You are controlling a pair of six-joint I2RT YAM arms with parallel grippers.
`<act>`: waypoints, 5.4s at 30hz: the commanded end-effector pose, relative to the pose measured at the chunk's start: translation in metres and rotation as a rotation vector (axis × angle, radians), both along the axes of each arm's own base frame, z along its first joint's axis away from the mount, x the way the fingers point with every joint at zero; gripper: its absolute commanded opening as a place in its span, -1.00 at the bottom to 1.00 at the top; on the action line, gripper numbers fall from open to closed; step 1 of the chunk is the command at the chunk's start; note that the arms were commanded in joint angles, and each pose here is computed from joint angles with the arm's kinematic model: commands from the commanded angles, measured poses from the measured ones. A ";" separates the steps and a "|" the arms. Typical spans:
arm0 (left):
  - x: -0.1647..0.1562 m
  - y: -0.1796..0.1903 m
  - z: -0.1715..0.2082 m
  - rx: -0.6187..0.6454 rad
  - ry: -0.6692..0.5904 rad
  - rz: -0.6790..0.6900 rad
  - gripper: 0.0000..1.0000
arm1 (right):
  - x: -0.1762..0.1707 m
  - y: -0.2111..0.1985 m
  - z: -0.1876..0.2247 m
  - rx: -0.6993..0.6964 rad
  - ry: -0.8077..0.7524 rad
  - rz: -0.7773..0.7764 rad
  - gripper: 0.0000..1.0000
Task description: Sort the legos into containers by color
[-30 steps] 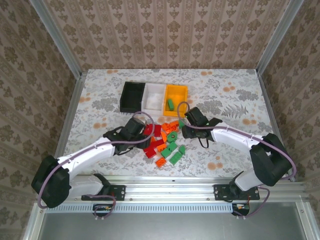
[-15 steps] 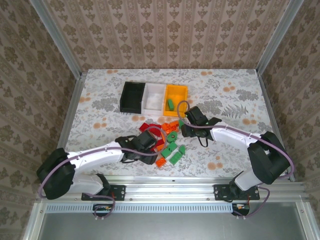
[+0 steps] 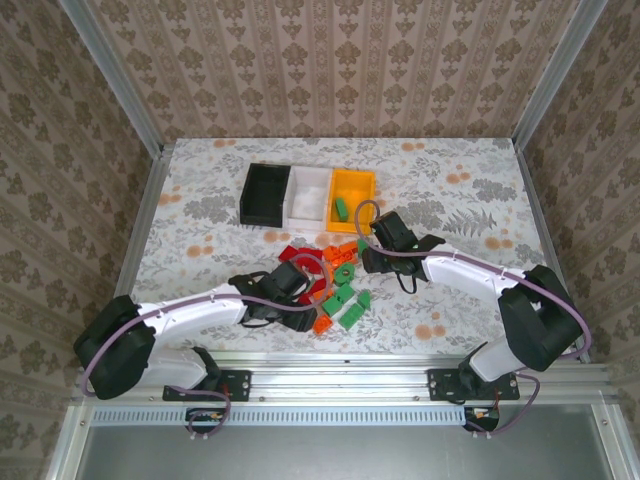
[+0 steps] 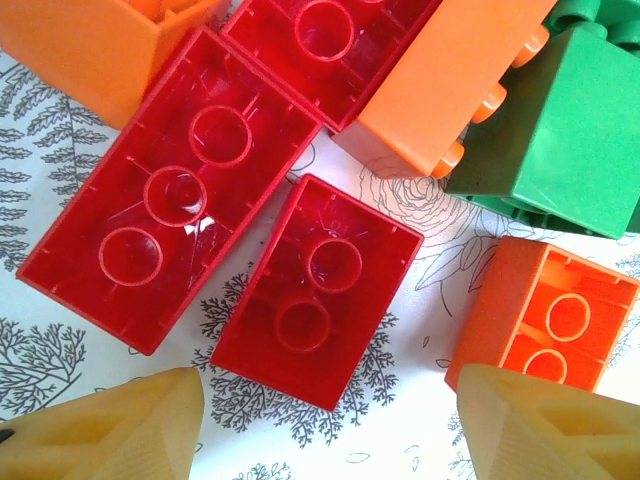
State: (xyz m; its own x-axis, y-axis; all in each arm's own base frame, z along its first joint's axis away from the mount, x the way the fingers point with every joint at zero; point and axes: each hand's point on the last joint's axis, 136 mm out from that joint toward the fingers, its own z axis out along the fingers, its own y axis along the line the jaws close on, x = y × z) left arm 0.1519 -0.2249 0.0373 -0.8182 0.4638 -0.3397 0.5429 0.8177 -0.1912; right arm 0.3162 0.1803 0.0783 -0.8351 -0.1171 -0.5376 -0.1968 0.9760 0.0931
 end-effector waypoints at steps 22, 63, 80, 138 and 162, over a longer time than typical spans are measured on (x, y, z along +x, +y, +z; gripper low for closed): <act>0.035 -0.021 -0.001 0.007 -0.061 0.016 0.38 | 0.005 -0.005 0.021 0.012 -0.068 -0.016 0.07; 0.014 -0.021 -0.009 0.061 -0.040 -0.058 -0.47 | 0.003 -0.003 0.025 0.044 -0.085 -0.006 0.07; 0.115 0.031 0.128 -0.103 -0.325 0.239 -0.61 | 0.007 0.005 0.029 0.090 -0.105 0.004 0.07; 0.129 0.079 0.089 -0.620 -0.218 0.682 1.00 | 0.006 0.112 -0.028 -0.179 0.005 0.301 -0.15; 0.104 0.092 0.096 -0.670 -0.289 0.686 1.00 | 0.004 0.125 -0.055 -0.191 0.049 0.295 -0.48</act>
